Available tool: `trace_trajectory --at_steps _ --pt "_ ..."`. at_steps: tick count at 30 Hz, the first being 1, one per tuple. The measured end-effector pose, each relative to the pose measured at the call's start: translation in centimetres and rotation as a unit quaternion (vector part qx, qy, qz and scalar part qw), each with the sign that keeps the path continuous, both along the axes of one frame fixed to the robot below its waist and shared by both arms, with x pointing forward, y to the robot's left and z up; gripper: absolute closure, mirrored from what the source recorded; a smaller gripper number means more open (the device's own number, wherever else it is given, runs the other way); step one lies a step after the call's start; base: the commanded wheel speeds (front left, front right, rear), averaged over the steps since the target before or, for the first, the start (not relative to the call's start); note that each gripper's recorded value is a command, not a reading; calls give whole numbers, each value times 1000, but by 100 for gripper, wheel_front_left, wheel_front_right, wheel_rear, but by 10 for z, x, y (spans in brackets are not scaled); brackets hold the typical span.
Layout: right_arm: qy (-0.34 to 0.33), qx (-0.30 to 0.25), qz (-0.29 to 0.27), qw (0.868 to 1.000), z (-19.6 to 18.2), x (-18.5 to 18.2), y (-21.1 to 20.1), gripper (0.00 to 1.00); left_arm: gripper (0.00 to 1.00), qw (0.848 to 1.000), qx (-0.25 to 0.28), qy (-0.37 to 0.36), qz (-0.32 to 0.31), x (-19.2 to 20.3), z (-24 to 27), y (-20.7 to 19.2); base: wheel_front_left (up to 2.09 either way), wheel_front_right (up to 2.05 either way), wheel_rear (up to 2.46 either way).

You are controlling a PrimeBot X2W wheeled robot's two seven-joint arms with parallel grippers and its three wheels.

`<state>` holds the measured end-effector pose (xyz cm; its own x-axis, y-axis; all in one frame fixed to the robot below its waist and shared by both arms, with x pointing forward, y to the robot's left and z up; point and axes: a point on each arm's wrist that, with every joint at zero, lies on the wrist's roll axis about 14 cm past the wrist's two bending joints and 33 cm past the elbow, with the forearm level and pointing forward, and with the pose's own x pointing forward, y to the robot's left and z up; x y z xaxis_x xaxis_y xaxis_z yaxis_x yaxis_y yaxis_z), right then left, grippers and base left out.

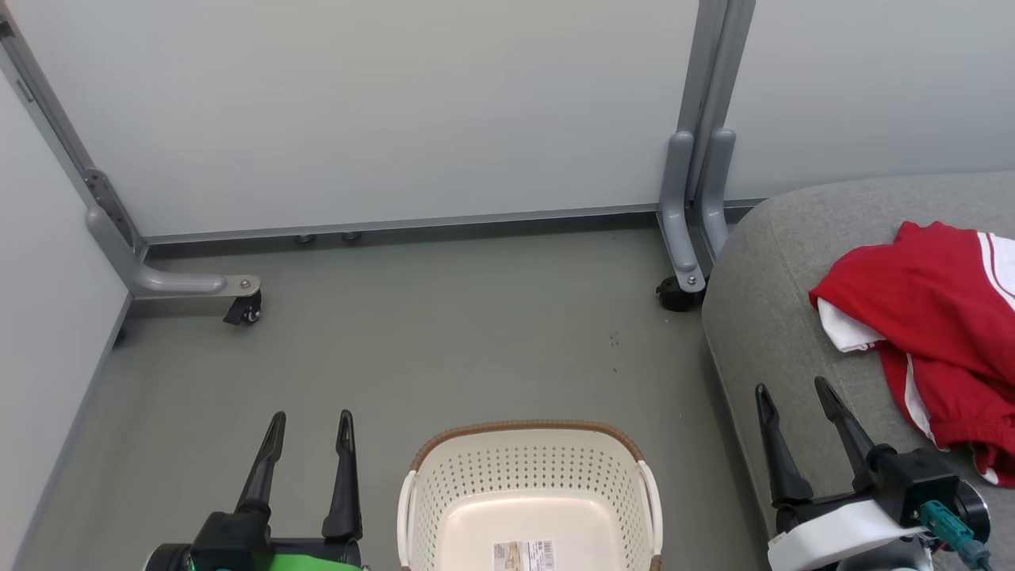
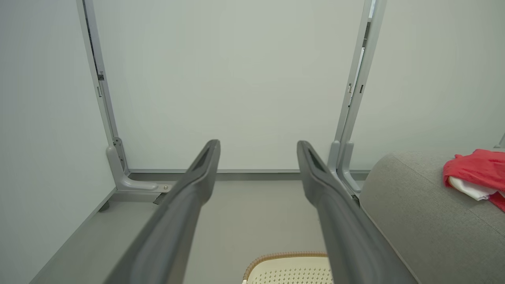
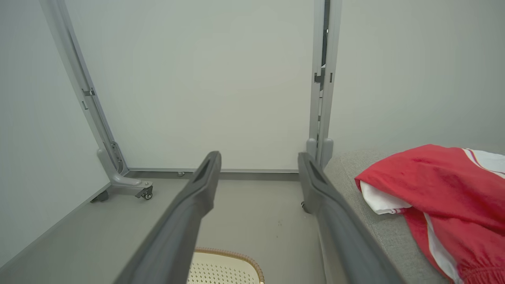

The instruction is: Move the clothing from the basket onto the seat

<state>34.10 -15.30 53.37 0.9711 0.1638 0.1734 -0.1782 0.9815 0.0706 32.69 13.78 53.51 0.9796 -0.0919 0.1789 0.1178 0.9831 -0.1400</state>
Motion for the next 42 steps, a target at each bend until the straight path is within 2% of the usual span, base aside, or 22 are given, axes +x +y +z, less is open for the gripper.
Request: trace_trajectory --at_steps 20,21,22,30,42 --pt "2 -14 -16 1000 -3 -8 -12 0 0 999 10 23 -20 0 -16 -10 0 0 0" --pt "8 -14 -16 1000 -6 -8 -12 100 100 999 11 31 -19 -1 -21 -10 0 0 0" --pt "39 -1 -19 999 -25 -12 -12 100 100 998 1 57 -17 -4 -35 -9 0 0 0" --pt "63 79 -32 994 -30 -9 -20 100 100 993 -77 88 -6 -1 -44 1 0 0 0" --pt "85 184 -46 978 -32 -1 -30 100 100 977 -178 114 6 7 -49 13 0 0 0"
